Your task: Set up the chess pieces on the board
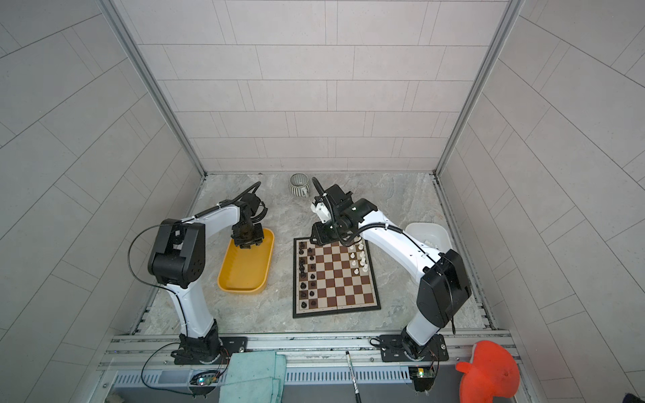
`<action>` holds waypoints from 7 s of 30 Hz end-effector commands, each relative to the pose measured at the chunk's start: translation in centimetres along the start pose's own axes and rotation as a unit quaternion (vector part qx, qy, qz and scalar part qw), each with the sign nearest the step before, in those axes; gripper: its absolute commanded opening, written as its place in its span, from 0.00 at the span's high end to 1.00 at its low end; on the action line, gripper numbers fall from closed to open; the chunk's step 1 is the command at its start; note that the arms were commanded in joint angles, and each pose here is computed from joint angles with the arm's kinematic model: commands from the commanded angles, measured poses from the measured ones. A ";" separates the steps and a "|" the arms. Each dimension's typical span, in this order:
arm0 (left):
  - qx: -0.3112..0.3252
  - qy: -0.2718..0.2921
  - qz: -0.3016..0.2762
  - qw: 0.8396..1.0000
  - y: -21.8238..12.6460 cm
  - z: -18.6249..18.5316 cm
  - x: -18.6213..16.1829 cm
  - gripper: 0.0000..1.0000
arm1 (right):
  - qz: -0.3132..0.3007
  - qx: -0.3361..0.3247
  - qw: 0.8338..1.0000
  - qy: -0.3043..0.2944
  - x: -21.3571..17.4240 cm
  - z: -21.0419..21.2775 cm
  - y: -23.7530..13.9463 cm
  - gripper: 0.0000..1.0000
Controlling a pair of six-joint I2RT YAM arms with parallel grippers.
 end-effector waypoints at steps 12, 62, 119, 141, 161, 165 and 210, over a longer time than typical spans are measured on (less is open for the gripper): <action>-0.014 -0.052 -0.125 0.991 -0.8 0.0 1.7 0.62 | -0.004 0.004 1.000 -0.011 -0.9 0.2 -1.8 0.61; -0.199 -0.205 -0.037 0.958 -11.1 -1.3 -4.3 0.85 | -0.193 0.147 0.969 -0.039 3.7 5.5 0.4 0.42; -0.324 -0.085 -0.061 0.940 -16.8 -2.7 -6.1 0.23 | -0.125 0.083 0.989 -0.003 5.0 5.6 3.5 1.00; -0.391 0.105 -0.056 0.913 -14.5 -3.8 -10.2 0.20 | 0.134 -0.196 0.969 -0.062 3.1 -4.3 11.3 1.00; -0.403 0.100 -0.067 0.907 -14.0 -3.7 -10.7 0.19 | 0.176 -0.206 0.961 -0.057 2.2 -5.5 14.6 1.00; -0.402 0.100 -0.070 0.907 -14.2 -3.7 -10.7 0.19 | 0.178 -0.204 0.961 -0.057 2.2 -5.5 14.8 0.99; -0.344 0.267 -0.150 0.888 -24.7 -17.9 -8.7 0.00 | -0.234 -0.351 0.839 0.344 -2.5 -27.2 -16.0 0.31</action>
Point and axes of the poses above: each gripper's point midway between its finger pads, its own y axis out along the fingers, its own z axis along the line the jaws close on, x = y × z, the point moved 3 cm from there along -y, back along the fingers, and after that the axes turned 6 degrees about y, right-handed, at the moved point
